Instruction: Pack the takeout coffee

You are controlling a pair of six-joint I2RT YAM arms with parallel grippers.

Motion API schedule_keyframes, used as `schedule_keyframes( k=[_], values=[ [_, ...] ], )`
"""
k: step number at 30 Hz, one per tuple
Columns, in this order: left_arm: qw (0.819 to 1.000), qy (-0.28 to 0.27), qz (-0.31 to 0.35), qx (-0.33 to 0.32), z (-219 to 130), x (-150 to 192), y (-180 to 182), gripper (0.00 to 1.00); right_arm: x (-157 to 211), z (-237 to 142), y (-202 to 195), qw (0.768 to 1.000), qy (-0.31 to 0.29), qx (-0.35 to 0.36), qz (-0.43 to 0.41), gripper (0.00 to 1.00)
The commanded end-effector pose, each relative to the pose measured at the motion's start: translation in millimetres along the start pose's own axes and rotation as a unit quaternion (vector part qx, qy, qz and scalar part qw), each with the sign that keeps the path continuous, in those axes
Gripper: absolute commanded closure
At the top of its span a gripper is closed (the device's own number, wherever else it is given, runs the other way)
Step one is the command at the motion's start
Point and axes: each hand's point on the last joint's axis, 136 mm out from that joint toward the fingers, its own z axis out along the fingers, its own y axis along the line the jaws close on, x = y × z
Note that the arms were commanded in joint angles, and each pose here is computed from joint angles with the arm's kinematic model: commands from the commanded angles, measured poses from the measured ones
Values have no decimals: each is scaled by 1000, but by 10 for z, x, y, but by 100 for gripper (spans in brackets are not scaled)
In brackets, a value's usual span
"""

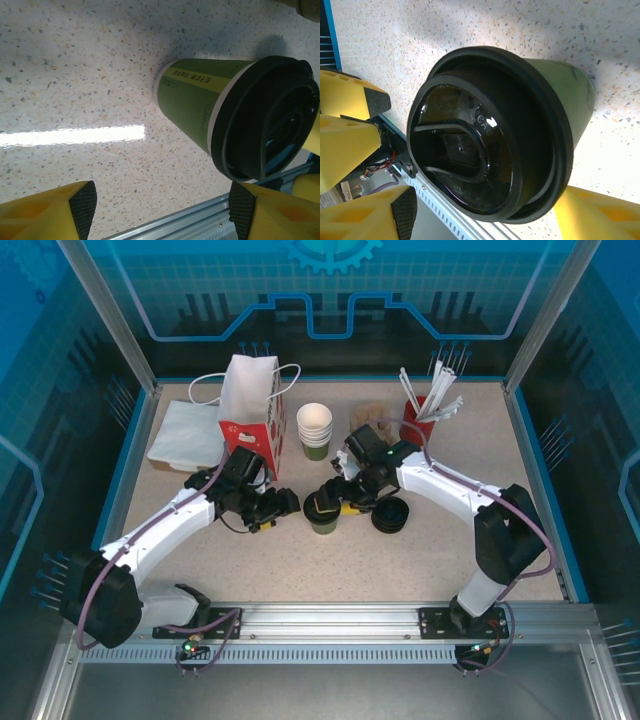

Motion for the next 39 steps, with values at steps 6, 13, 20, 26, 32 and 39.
schedule_keyframes(
  k=[6,13,20,26,32,39],
  values=[
    [999,22,-18,35,84,7,-99,28,112,-70,68,1000,5,-6,-1,26],
    [999,29,-19,40,174,-23,-116,32,21,-245,-57,1000,-26,2,15,30],
    [999,28,-20,37,237,-70,-110,38,-61,-200,-76,999,-24,2,21,36],
    [999,31,-19,29,293,-82,-72,41,-141,-140,-100,999,-19,10,25,41],
    [999,33,-18,21,324,-80,-28,44,-167,-99,-150,999,-13,22,28,45],
    [999,37,-18,11,349,-63,26,45,-117,-67,-250,998,0,44,35,52]
  ],
)
